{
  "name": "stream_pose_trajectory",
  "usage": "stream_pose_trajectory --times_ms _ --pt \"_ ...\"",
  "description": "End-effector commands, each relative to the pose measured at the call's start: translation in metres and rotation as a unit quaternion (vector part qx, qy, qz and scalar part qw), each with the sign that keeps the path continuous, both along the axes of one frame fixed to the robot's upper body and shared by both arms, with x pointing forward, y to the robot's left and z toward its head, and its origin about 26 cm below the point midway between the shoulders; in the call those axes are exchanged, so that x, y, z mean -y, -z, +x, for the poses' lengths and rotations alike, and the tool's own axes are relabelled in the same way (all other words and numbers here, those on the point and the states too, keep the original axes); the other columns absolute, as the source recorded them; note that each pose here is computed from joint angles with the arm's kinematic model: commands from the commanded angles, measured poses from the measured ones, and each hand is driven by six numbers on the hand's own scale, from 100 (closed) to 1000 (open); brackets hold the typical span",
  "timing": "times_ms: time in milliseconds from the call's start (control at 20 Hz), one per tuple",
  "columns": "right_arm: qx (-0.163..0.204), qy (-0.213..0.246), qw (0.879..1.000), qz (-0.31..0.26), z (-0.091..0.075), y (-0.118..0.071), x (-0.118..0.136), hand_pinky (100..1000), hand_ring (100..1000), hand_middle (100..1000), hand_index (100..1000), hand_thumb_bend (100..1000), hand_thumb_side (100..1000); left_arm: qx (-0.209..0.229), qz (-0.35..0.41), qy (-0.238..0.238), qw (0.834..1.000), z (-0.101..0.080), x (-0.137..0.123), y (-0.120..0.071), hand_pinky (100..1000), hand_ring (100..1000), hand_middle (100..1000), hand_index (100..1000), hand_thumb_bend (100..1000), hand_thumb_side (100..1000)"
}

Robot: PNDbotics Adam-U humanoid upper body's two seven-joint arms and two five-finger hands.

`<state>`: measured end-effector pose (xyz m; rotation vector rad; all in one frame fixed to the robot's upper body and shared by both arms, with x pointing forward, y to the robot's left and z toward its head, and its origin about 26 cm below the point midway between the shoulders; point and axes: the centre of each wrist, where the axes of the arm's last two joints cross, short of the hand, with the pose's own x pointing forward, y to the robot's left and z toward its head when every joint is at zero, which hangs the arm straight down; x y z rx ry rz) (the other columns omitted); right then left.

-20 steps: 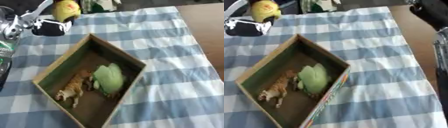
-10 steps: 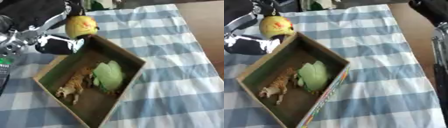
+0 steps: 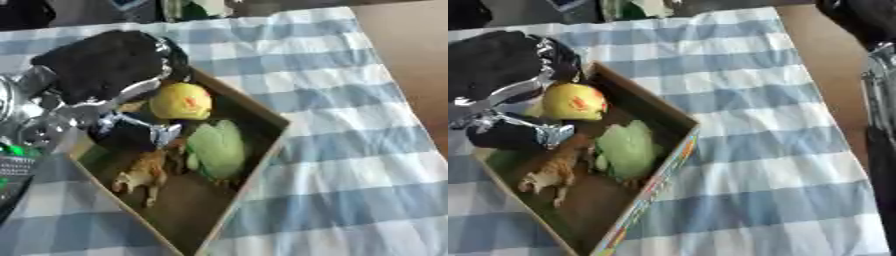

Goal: Pick up objects on the table and place them in the box.

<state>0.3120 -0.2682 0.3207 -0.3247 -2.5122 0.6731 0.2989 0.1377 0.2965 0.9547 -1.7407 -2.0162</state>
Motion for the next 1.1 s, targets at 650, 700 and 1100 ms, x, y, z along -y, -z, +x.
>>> stream_pose_trajectory --times_ms 650,700,1100 --pt "0.014 -0.003 1.0 -0.001 -0.006 -0.007 0.0 819 793 583 803 123 561 -0.044 0.12 -0.029 0.991 0.011 -0.006 0.015 690 894 845 952 256 901" --pt "0.013 -0.003 1.0 -0.001 -0.006 -0.007 0.0 819 793 583 803 123 561 -0.041 0.118 -0.029 0.992 0.011 -0.007 0.014 693 897 848 954 266 915" --pt "0.012 -0.001 1.0 0.004 -0.007 -0.007 0.001 819 793 583 803 121 559 0.045 -0.046 -0.056 0.996 0.001 -0.02 -0.001 656 865 815 931 238 1000"
